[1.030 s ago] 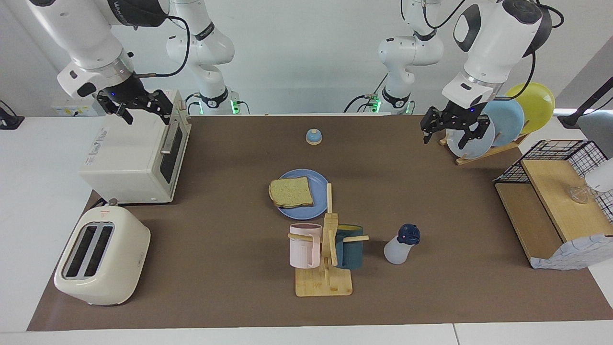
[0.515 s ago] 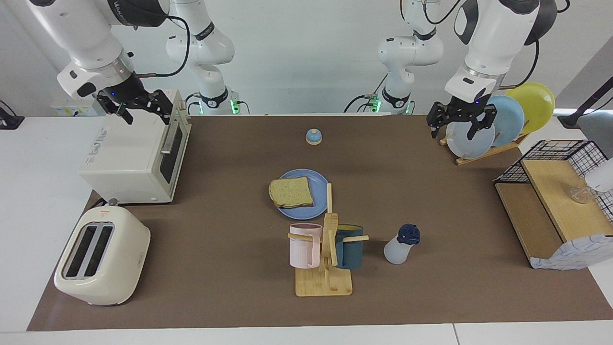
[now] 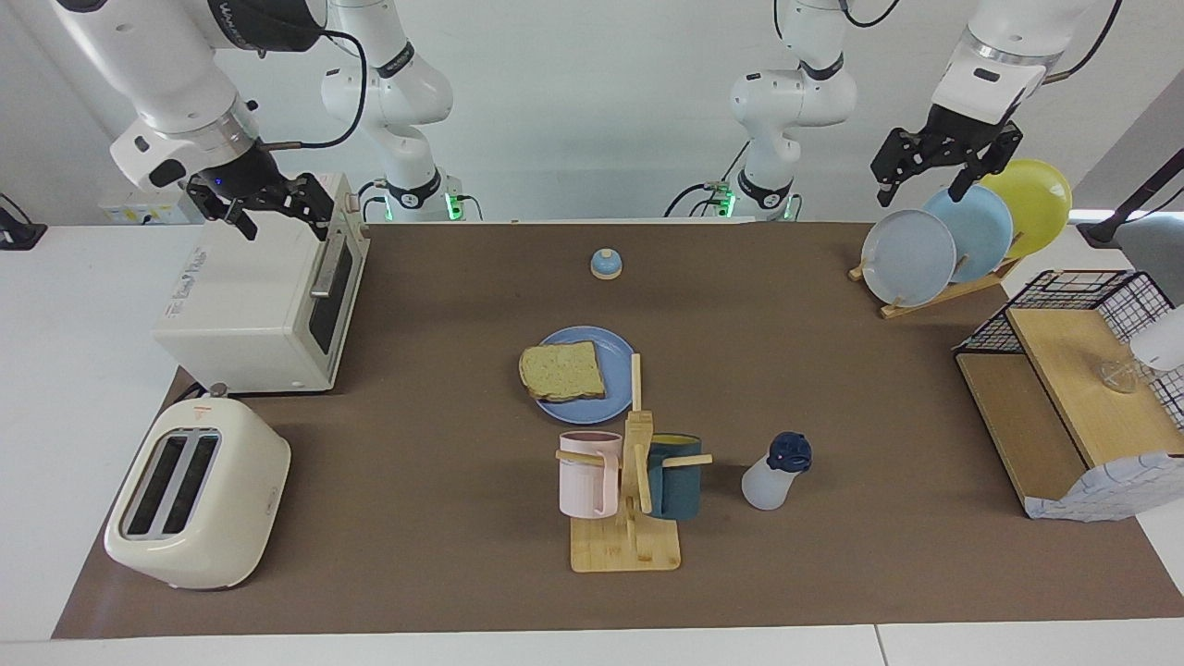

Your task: Put bread on plate and add seasoning

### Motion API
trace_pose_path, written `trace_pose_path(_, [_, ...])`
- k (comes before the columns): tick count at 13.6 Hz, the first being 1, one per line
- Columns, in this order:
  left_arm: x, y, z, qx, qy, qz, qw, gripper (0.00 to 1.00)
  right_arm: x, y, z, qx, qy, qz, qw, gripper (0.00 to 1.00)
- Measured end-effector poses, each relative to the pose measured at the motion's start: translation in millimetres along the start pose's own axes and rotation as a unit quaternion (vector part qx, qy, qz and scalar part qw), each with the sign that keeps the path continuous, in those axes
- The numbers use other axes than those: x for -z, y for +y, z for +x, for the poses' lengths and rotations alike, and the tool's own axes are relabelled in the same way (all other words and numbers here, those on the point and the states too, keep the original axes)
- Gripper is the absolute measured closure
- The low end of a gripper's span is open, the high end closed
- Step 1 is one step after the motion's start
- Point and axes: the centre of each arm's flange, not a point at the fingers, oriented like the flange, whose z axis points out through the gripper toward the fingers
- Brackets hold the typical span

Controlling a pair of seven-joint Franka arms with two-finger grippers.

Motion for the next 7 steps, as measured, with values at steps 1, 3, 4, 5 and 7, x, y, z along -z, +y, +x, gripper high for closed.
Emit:
trace_pose_path(1, [-7, -1, 7, 0.001, -0.002, 0.0, 1.0, 0.0, 0, 0, 0, 0.0, 0.0, 0.0, 1.0, 0.0])
trace_pose_path(3, [-25, -2, 18, 0.003, -0.005, -0.004, 1.0, 0.0, 0, 0, 0, 0.0, 0.0, 0.0, 1.0, 0.0])
trace_pose_path(4, [-36, -1, 21, 0.003, -0.006, -0.009, 1.0, 0.0, 0, 0, 0, 0.0, 0.0, 0.0, 1.0, 0.0])
trace_pose_path(5, [-47, 1, 24, 0.002, -0.006, -0.016, 1.0, 0.0, 0, 0, 0, 0.0, 0.0, 0.0, 1.0, 0.0])
trace_pose_path(7, [-62, 4, 24, 0.002, -0.001, -0.021, 1.0, 0.0, 0, 0, 0, 0.0, 0.0, 0.0, 1.0, 0.0])
